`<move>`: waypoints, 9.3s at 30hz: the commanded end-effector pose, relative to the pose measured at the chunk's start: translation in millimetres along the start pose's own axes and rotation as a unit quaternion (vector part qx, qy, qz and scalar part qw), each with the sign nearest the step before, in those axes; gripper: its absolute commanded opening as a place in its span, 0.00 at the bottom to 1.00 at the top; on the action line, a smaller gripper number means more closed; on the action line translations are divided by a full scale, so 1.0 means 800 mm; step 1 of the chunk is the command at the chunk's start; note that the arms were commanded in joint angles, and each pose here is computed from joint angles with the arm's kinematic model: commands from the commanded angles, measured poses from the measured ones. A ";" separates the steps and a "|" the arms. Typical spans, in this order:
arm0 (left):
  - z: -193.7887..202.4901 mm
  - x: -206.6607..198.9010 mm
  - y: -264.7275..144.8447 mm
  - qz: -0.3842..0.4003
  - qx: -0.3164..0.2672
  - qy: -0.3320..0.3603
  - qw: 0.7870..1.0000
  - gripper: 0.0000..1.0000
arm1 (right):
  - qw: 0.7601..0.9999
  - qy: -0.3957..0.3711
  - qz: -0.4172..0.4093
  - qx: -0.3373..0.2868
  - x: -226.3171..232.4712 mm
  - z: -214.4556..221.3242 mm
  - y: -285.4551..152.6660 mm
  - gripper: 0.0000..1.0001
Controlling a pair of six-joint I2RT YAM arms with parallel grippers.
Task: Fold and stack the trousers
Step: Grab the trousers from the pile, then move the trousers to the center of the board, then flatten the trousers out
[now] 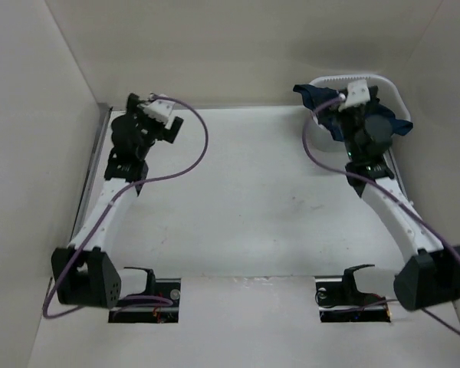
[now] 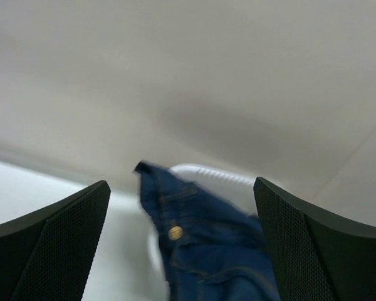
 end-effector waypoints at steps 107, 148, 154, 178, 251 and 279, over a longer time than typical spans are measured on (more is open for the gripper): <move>0.037 -0.331 0.125 0.405 0.224 -0.227 0.857 1.00 | 0.674 0.326 -0.104 0.655 0.347 0.104 -0.444 0.00; -0.211 -0.118 0.110 0.305 -0.003 -0.298 0.905 0.00 | 0.780 0.363 0.051 0.507 0.168 0.066 -0.353 0.00; -0.125 0.000 0.034 0.179 0.123 -0.274 0.937 0.02 | 0.825 0.324 -0.009 0.462 0.140 0.047 -0.227 0.02; 0.217 0.099 -0.113 0.014 0.512 -0.154 0.845 0.71 | 0.761 0.450 0.151 0.442 0.132 0.172 -0.260 1.00; 0.260 0.080 0.117 0.138 0.510 -0.099 0.844 0.65 | 0.806 0.388 0.164 0.415 -0.015 0.131 -0.172 0.03; 0.404 0.148 0.060 -0.081 0.500 -0.359 0.784 0.63 | 0.790 0.352 0.169 0.472 0.022 0.174 -0.203 0.04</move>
Point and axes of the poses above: each gripper's point midway between its finger pads, its own y axis out along the fingers, its own x axis along the line the jaws close on, z = x × y, the point moved 5 cm from there along -y, back along the fingers, and after that the axes turned 1 degree about y, right-handed, at the moved point
